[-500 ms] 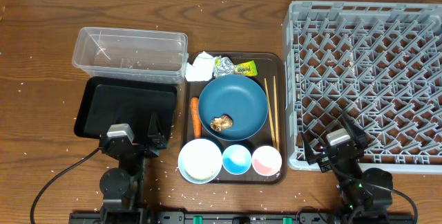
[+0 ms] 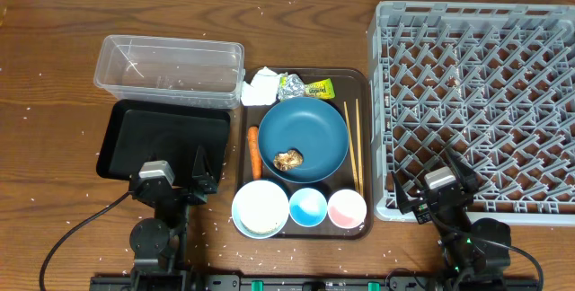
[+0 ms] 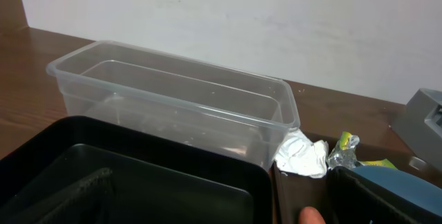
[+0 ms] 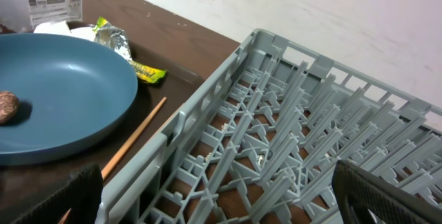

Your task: Sort waste into correct bins and load items into the dishwasher rack

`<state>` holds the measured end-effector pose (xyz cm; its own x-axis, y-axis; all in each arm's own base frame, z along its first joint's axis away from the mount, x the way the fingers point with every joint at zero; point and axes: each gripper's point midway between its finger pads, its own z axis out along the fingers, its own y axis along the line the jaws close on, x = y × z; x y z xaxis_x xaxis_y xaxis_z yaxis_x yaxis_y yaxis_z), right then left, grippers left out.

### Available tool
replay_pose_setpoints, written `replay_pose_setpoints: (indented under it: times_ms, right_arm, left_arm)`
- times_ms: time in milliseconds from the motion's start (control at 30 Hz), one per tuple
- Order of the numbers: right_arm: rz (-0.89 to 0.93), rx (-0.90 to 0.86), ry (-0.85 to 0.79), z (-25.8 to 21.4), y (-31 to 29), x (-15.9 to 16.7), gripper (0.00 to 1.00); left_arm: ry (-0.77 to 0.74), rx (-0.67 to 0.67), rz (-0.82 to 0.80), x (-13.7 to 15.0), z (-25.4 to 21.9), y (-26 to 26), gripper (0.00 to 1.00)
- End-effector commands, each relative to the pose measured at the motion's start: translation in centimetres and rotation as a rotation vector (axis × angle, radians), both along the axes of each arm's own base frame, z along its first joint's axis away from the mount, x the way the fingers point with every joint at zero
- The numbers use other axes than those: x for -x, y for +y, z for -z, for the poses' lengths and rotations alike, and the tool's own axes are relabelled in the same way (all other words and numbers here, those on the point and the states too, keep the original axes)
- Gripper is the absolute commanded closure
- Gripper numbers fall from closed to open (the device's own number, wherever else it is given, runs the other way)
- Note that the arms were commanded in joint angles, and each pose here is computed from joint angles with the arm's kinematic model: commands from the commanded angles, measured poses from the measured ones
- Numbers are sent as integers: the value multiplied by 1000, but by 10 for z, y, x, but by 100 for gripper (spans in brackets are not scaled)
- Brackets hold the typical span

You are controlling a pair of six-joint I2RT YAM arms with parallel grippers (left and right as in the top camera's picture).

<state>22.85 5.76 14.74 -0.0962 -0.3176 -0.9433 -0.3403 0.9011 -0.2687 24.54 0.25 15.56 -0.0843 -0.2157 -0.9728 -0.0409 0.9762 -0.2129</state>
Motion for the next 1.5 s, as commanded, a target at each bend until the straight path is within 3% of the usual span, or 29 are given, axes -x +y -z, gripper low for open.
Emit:
replay_pose_setpoints:
  times_ms: [0, 1200, 1467]
  right_arm:
    - [-3, -5, 1, 1, 2, 1, 1]
    - [-3, -5, 1, 0, 2, 0, 1]
    - [-3, -30, -24, -7, 2, -1, 1]
  left_arm:
    - [16, -18, 2, 0, 7, 0, 2]
    - [16, -25, -12, 0, 7, 2, 2]
    - [5, -1, 158, 1, 5, -27, 2]
